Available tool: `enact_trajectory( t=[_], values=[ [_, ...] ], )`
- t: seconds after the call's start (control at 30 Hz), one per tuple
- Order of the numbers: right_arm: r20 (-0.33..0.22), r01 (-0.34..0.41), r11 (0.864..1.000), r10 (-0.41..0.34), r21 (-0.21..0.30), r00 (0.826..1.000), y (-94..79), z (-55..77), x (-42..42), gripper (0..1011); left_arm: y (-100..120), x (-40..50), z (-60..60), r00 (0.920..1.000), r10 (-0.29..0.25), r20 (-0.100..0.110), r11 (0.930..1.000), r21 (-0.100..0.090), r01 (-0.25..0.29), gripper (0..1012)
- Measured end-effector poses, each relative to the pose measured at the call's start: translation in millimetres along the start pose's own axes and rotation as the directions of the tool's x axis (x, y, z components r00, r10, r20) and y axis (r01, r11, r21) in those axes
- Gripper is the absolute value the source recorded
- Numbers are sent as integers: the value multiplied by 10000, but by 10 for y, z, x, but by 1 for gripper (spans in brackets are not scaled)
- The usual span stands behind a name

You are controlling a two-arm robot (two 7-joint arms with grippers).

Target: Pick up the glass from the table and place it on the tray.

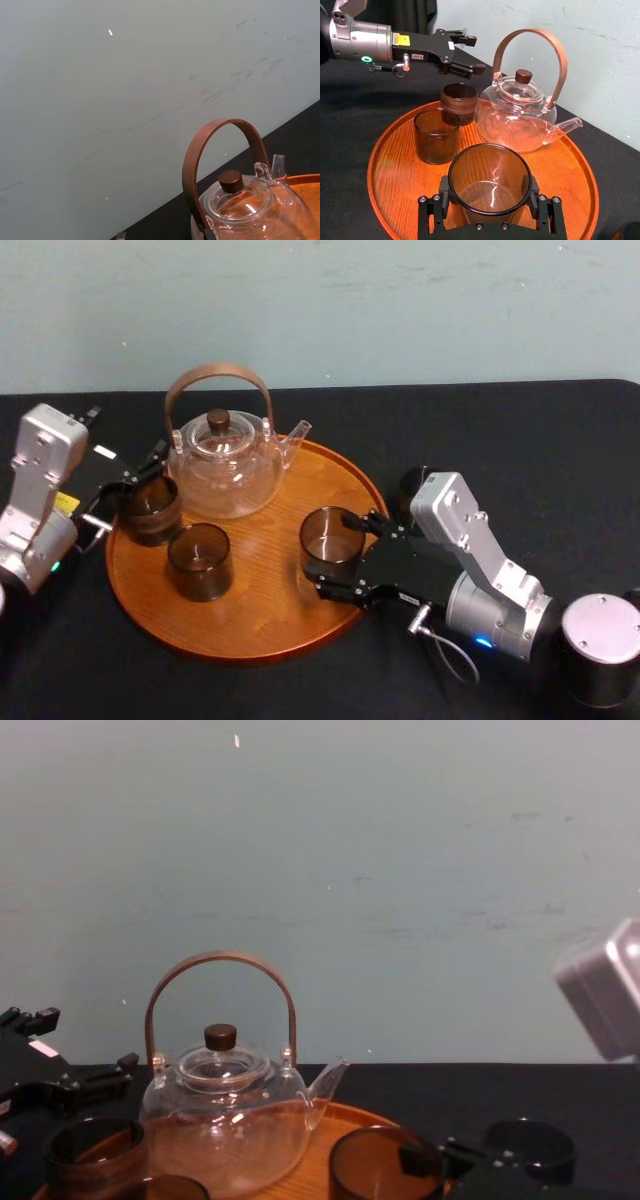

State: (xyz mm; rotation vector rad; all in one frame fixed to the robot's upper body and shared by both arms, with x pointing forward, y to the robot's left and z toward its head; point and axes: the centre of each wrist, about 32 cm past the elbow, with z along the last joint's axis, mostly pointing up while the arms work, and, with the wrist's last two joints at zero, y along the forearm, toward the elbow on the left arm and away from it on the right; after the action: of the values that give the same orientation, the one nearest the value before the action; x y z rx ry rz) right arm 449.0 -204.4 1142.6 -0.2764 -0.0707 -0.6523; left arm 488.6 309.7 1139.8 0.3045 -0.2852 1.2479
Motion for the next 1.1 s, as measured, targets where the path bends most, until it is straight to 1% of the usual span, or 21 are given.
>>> enact_trajectory(
  t=[0.23,0.57,0.87,1.1],
  values=[
    [-89,-119,9998,118,-127,9999,95,-18,-16,907,0,0,0,10000,0,-1,10000,0,0,1001],
    [-243,-265,9990,257,-357,9994,177,-76,-41,906,0,0,0,10000,0,-1,10000,1,0,1001],
    [-294,-367,9982,354,-474,9989,218,-114,-56,907,0,0,0,10000,0,-1,10000,0,0,1001],
    [-286,-356,9983,343,-462,9990,215,-111,-52,906,0,0,0,10000,0,0,10000,1,0,1001]
  ],
)
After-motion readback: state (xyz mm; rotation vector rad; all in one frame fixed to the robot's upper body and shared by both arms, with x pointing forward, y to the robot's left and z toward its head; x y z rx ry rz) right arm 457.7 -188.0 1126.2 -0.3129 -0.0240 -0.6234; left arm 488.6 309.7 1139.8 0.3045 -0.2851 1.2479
